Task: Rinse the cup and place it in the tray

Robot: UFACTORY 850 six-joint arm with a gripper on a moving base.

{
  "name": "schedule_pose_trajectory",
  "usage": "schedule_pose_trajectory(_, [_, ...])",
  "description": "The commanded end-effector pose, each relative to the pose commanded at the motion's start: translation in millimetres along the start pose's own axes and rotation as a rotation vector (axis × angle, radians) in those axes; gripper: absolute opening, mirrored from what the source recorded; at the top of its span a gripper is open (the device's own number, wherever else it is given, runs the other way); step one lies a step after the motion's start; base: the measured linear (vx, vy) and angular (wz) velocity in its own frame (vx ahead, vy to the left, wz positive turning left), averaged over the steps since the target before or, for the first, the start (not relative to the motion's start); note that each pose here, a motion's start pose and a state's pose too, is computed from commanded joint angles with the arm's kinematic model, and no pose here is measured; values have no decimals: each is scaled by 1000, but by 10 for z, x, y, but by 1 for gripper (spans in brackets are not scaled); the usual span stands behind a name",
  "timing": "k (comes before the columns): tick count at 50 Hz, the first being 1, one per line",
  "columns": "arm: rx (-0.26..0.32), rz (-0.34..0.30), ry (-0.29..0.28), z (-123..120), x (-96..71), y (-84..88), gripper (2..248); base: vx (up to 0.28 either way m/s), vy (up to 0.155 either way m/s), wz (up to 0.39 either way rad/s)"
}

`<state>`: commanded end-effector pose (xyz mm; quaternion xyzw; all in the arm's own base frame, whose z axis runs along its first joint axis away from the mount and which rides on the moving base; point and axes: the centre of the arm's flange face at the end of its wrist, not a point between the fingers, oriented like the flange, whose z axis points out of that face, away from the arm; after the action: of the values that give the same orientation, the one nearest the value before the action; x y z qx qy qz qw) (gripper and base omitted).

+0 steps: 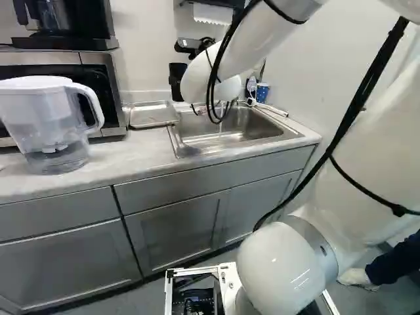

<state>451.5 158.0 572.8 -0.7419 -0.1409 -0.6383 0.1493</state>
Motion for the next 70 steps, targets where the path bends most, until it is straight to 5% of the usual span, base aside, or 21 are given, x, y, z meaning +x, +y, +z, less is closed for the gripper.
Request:
schedule_pose_trajectory(26, [62, 2, 20, 360, 56, -300, 119, 0, 0, 0])
schedule_pose_trajectory(70, [112, 15, 19, 622, -300, -527, 119, 0, 0, 0])
